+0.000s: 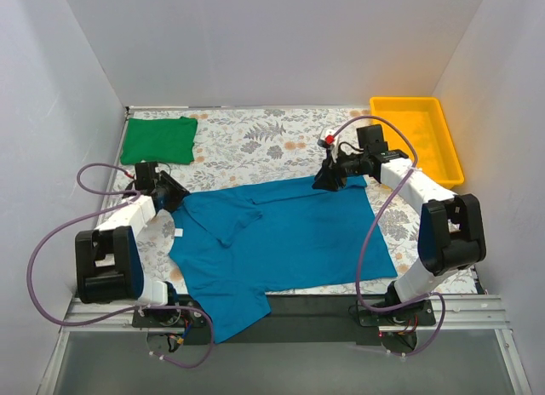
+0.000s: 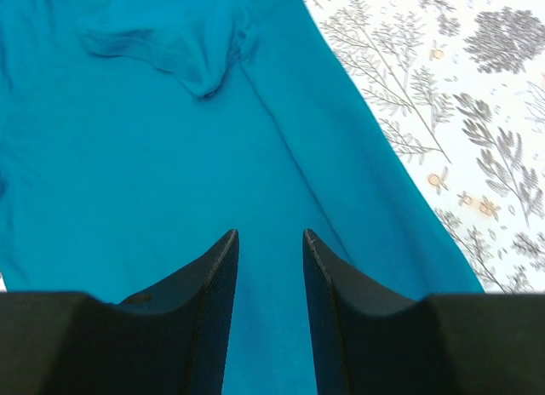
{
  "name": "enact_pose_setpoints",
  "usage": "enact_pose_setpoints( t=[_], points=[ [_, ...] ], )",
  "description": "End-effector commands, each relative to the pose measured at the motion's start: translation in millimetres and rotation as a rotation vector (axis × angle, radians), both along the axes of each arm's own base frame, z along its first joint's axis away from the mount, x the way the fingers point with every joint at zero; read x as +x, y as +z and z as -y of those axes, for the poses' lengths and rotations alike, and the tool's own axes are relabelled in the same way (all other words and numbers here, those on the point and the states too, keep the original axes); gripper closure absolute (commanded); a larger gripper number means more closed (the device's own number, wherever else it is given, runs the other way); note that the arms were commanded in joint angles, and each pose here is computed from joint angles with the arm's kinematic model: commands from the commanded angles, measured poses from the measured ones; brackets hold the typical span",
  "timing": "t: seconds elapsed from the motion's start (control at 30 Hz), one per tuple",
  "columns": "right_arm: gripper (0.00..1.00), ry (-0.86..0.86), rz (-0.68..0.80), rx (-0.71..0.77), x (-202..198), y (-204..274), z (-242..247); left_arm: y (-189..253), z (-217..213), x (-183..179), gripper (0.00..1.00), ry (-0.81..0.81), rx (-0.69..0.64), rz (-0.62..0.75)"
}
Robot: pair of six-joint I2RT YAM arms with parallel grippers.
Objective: Fold and stack the t-shirts
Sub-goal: Fold the tshirt
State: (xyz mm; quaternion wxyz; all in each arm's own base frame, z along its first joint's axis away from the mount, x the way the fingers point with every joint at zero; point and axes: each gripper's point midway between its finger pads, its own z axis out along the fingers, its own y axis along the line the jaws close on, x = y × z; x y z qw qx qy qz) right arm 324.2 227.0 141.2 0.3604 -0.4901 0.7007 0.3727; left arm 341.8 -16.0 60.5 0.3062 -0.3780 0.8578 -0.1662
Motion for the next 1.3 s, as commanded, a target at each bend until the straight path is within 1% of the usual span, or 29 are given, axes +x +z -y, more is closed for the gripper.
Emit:
enact_pose_setpoints(
  t=[0.0, 0.27, 0.5, 0.63, 0.67, 0.77, 0.93, 1.03, 1.17, 1.27],
  points=[
    [0.57, -0.019, 0.014, 0.062, 5, 16, 8, 9, -21, 22, 0.62, 0.042, 0.057, 0.043],
    [0.57, -0.053, -0.003, 0.069, 11, 14, 18, -5, -38, 36, 0.63, 0.064, 0.084, -0.010],
    [0.57, -0.069, -0.010, 0.070, 13, 13, 23, -23, -34, 38, 0.67, 0.032, 0.054, -0.065],
    [0.57, -0.083, -0.010, 0.070, 16, 12, 28, -24, -33, 45, 0.78, 0.019, 0.045, -0.064],
    [0.57, -0.084, -0.009, 0.070, 16, 13, 29, -25, -33, 47, 0.85, 0.019, 0.047, -0.066],
    [0.57, -0.095, -0.012, 0.071, 18, 12, 32, -21, -40, 55, 0.95, 0.039, 0.057, -0.054],
    [0.58, -0.117, -0.015, 0.054, 23, 7, 36, -16, -55, 75, 0.97, 0.067, 0.077, -0.049],
    [0.57, -0.151, -0.016, 0.024, 29, 2, 41, -20, -62, 80, 0.98, 0.073, 0.083, -0.069],
    [0.57, -0.226, -0.034, -0.037, 41, -12, 51, -24, -69, 85, 0.97, 0.078, 0.088, -0.077],
    [0.57, -0.360, -0.059, -0.115, 61, -30, 71, -26, -75, 88, 0.93, 0.084, 0.087, -0.082]
  ],
)
